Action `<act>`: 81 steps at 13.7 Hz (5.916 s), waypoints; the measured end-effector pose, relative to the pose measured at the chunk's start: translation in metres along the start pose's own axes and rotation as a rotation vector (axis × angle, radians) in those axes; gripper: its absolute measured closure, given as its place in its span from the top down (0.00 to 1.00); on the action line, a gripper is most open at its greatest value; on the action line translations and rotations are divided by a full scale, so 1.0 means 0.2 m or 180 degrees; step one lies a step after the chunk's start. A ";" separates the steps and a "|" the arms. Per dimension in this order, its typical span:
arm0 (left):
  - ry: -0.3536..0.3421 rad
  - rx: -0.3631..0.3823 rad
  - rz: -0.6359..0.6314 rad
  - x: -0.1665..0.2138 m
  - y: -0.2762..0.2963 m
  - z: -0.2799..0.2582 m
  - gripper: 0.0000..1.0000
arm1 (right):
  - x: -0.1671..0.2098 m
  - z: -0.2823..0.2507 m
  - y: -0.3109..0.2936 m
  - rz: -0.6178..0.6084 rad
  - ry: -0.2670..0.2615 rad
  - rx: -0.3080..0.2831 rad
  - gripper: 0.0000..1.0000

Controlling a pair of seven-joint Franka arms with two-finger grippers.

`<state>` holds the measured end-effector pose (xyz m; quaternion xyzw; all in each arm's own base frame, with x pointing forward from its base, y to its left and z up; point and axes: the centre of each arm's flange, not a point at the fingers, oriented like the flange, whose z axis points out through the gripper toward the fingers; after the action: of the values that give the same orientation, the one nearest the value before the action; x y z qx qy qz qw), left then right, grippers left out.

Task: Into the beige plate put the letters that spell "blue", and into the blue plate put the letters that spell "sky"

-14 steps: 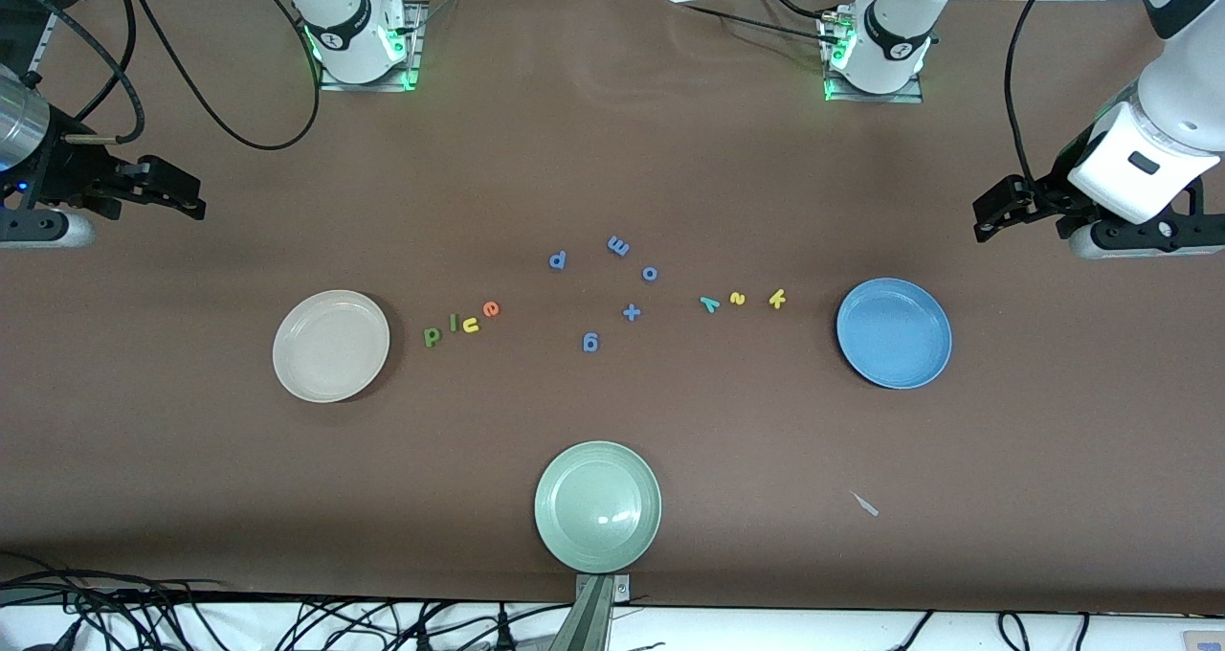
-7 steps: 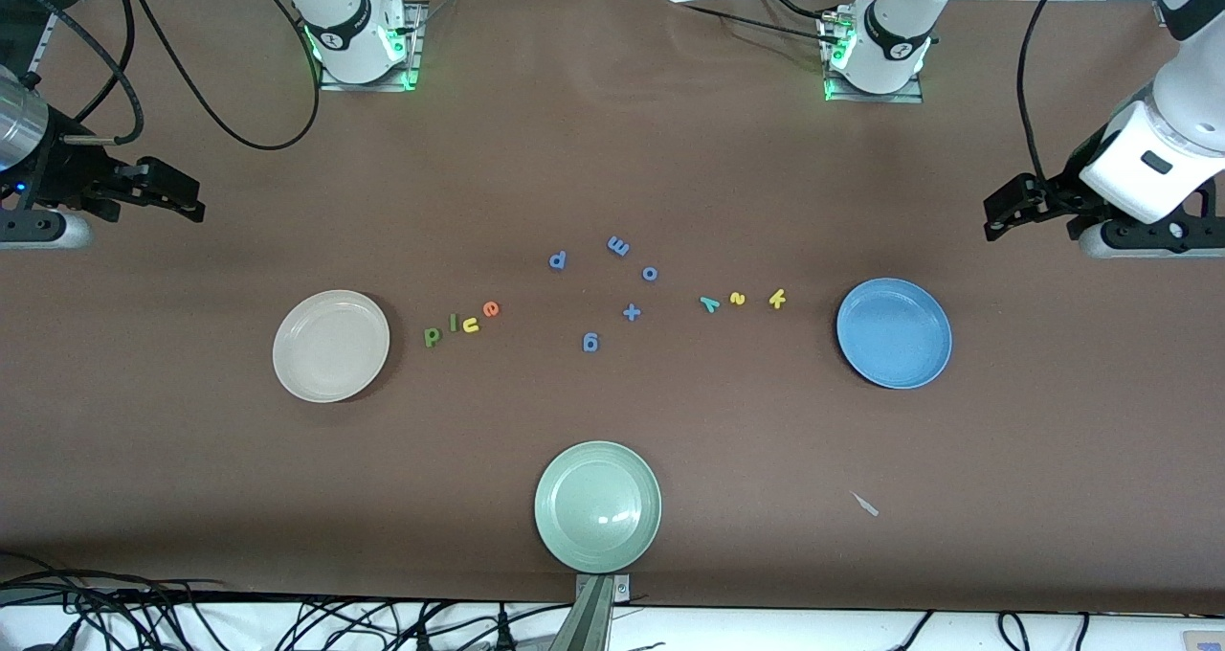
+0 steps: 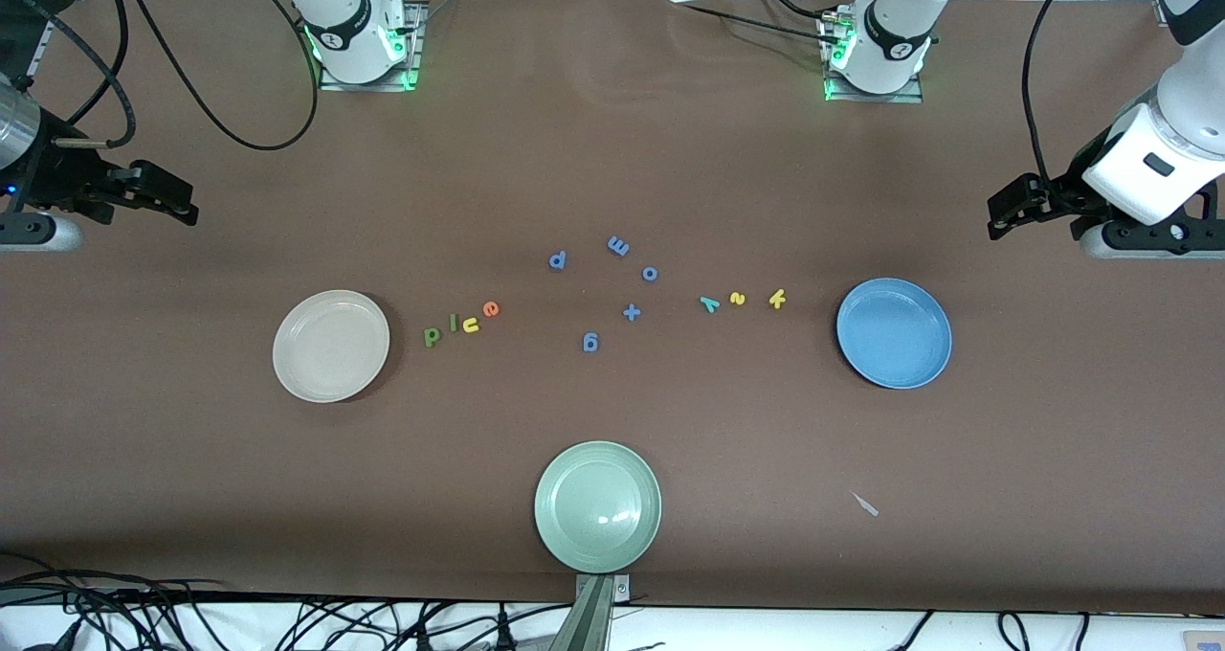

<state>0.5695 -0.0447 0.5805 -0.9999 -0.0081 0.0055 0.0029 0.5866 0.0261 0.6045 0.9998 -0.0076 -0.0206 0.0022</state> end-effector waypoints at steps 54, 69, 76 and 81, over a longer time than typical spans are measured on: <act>-0.0350 0.0061 0.2444 -0.15 1.04 2.04 0.24 | 0.29 2.15 -0.93 0.0126 -0.0425 -0.0053 0.90; -0.0433 0.0143 0.2405 -0.08 1.04 1.88 0.24 | 0.43 1.68 -0.86 -0.0199 -0.0355 -0.0055 0.26; -0.0548 0.0308 0.2542 0.22 0.45 1.64 0.24 | 0.48 1.62 -0.21 -0.0559 -0.0471 -0.0230 0.26; -0.0582 0.0220 0.2618 0.26 0.27 1.73 0.44 | 0.32 1.91 -0.19 -0.0529 -0.0381 -0.0177 0.30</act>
<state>0.6185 -0.0957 0.2330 -0.9146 0.3915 0.0952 0.0333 0.6361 0.0618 0.2199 0.9935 0.0758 -0.0806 0.0278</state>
